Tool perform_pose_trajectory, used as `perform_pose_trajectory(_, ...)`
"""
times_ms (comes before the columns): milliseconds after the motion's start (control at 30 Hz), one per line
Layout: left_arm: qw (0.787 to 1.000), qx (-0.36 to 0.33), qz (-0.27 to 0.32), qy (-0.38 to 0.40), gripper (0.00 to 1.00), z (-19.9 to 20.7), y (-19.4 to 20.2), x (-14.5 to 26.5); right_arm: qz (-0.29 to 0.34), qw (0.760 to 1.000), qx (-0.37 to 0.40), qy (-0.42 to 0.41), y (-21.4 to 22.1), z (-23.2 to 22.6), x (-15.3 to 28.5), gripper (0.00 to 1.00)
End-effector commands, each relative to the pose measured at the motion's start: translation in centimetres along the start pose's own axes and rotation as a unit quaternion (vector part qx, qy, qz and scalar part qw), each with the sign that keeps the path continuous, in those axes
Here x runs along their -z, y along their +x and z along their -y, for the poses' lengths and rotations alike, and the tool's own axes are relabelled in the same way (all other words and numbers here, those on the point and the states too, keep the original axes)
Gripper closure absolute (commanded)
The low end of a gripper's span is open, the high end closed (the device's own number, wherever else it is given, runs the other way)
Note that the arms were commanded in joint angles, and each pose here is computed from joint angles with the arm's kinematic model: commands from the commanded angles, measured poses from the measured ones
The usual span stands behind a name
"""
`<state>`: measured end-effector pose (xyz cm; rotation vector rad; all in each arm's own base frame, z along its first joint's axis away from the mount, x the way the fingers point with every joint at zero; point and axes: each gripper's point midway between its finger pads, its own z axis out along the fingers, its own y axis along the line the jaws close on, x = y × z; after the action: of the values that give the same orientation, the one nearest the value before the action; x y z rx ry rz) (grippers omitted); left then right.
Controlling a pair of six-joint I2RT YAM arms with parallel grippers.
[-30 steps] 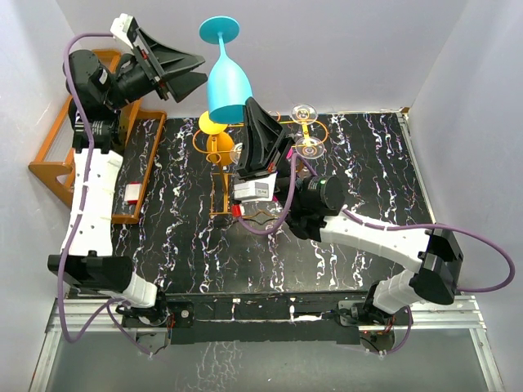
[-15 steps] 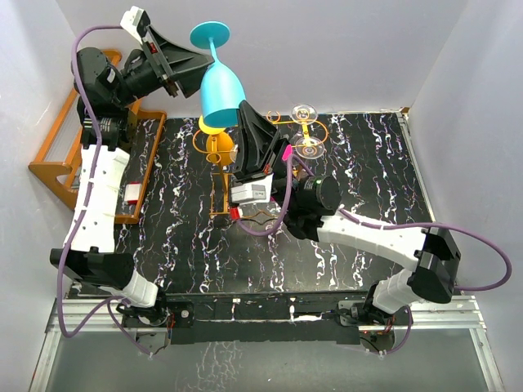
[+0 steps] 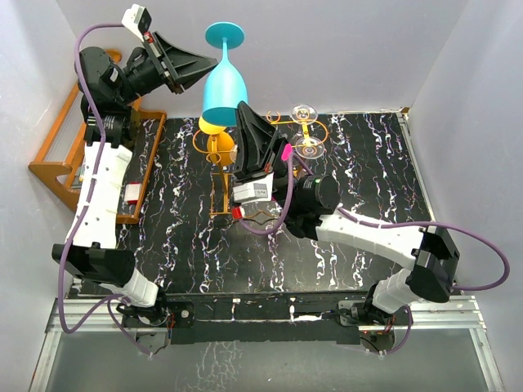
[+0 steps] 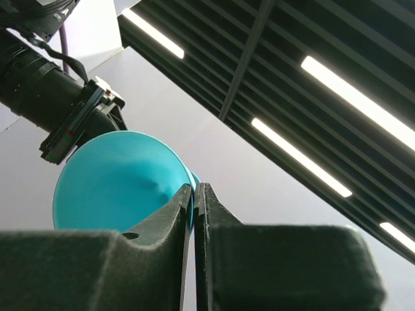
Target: Place the wine glass upside down on the wine glass rack
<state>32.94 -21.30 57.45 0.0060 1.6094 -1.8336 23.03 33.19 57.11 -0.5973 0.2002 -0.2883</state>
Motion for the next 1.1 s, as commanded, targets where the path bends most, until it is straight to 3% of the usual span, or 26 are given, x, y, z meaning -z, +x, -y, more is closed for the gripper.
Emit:
perform_pose_trajectory(0, 0.997, -0.045, -0.032, 0.046, 0.98, 4.2, 1.6, 0.6, 0.008, 0.999, -0.03, 0.015, -0.1, 1.0, 0.3, 0.92)
perform_pose_trajectory(200, 0.997, -0.043, -0.042, 0.045, 0.59, 4.0, 1.8, 0.5, 0.011, 0.999, -0.031, 0.005, 0.0, 0.7, 0.9, 0.92)
perform_pose_trajectory(500, 0.996, -0.065, -0.06, 0.025, 0.35, 3.0, 2.4, 0.6, -0.011, 1.0, -0.004, 0.015, 0.8, 1.8, 1.3, 0.92)
perform_pose_trajectory(800, 0.994, -0.095, -0.049, -0.015, 0.34, 1.4, 0.9, 1.6, -0.023, 0.999, 0.015, 0.017, 1.4, 3.4, 1.6, 0.92)
perform_pose_trajectory(1067, 0.997, -0.041, -0.056, -0.021, 0.34, -0.9, 0.9, 1.2, -0.011, 1.0, 0.017, 0.011, 0.9, 3.3, 1.2, 0.92)
